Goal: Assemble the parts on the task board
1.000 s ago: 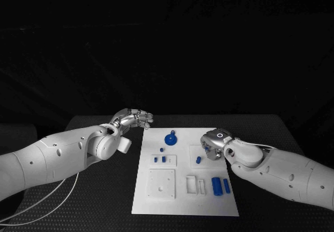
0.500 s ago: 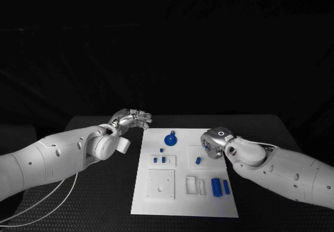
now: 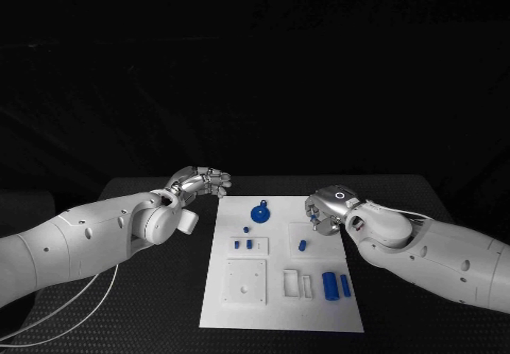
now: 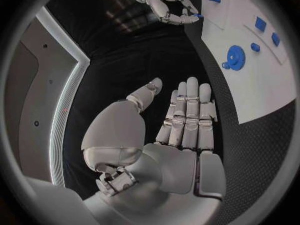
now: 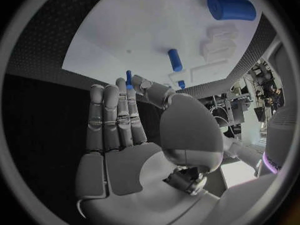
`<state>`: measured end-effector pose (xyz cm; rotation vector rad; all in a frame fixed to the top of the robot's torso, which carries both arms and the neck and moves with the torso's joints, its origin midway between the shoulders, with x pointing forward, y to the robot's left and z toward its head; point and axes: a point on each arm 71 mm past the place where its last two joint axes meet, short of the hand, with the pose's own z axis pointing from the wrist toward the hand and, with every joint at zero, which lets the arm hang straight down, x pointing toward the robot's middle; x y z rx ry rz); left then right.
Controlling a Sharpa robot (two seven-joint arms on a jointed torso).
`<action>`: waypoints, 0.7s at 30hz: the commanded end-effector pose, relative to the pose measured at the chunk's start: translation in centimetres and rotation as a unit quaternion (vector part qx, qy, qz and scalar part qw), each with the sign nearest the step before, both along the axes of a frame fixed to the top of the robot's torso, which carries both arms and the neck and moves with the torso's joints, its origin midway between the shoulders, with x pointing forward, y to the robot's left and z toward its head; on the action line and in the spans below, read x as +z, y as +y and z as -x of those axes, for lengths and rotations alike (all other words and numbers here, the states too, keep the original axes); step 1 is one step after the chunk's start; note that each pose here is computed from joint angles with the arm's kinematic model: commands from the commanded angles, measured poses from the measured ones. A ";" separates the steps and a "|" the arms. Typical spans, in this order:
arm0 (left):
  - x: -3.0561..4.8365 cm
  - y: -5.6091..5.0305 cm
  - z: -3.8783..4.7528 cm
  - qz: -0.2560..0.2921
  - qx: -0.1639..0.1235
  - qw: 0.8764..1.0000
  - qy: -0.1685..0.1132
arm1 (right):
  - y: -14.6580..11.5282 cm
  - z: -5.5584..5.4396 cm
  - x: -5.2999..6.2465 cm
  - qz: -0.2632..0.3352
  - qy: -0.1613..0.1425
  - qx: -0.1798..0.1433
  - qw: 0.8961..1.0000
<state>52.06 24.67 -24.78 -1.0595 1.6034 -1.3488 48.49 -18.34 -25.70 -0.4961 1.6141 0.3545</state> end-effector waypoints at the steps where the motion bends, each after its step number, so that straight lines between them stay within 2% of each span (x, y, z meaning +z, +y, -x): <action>1: 0.05 -0.1 -0.03 0.008 -0.004 1.000 0.001 | 0.7 0.5 0.7 -0.048 0.013 0.007 0.999; 6: 0.02 0.0 -0.13 0.007 -0.001 1.000 0.001 | 3.1 2.0 1.8 -0.103 0.018 0.041 0.994; 12: 0.00 0.1 -0.22 0.006 0.001 1.000 0.002 | 6.5 3.6 2.0 -0.106 0.030 0.085 0.990; 15: 0.00 -0.1 -0.24 0.007 0.000 1.000 0.001 | 7.9 4.2 1.7 -0.099 0.028 0.104 0.989; 21: -0.02 -0.5 -0.30 0.008 -0.002 1.000 0.001 | 9.9 5.7 -0.1 -0.084 0.040 0.132 0.987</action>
